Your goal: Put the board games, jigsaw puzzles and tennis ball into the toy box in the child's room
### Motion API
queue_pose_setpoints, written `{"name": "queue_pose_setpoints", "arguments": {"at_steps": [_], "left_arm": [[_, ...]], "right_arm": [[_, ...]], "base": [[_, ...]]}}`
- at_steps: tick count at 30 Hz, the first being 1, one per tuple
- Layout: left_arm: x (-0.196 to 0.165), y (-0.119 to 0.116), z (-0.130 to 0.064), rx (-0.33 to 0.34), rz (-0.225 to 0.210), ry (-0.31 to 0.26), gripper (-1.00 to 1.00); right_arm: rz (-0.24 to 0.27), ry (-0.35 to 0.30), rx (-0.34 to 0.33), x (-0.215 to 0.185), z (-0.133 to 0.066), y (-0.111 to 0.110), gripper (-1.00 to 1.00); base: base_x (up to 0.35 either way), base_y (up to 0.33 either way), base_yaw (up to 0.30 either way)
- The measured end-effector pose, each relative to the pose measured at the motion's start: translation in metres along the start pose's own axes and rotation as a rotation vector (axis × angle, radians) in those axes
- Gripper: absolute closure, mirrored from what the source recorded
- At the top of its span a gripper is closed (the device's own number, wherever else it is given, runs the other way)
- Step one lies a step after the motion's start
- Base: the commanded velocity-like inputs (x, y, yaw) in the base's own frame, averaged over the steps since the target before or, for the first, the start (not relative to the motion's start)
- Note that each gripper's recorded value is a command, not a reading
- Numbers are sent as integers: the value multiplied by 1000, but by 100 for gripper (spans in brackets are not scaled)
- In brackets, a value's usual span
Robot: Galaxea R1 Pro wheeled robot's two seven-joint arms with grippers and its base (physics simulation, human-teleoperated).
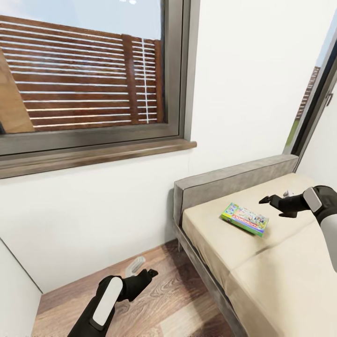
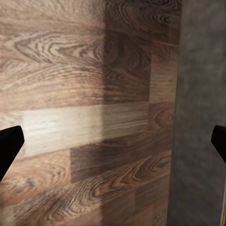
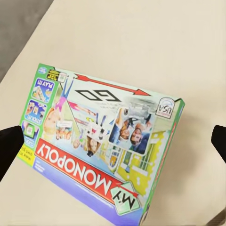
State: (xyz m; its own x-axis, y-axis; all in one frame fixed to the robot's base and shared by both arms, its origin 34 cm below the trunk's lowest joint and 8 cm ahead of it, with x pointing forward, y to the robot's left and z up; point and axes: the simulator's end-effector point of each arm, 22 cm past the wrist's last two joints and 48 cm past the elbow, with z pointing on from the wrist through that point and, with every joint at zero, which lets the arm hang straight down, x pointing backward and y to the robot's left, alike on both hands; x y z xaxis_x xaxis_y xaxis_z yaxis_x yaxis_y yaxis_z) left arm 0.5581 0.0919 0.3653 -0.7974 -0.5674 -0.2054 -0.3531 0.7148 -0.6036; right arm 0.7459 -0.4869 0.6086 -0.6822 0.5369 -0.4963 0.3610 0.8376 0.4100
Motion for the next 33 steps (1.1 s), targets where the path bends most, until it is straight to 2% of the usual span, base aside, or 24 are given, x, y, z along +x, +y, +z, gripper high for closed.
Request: {"name": "queue_pose_setpoints", "arguments": {"at_steps": [33], "left_arm": [[12, 19, 15, -31, -21, 38, -100]], "right_arm": [[3, 39, 21, 12, 28, -11, -100]], "base": [[0, 0, 0]]}}
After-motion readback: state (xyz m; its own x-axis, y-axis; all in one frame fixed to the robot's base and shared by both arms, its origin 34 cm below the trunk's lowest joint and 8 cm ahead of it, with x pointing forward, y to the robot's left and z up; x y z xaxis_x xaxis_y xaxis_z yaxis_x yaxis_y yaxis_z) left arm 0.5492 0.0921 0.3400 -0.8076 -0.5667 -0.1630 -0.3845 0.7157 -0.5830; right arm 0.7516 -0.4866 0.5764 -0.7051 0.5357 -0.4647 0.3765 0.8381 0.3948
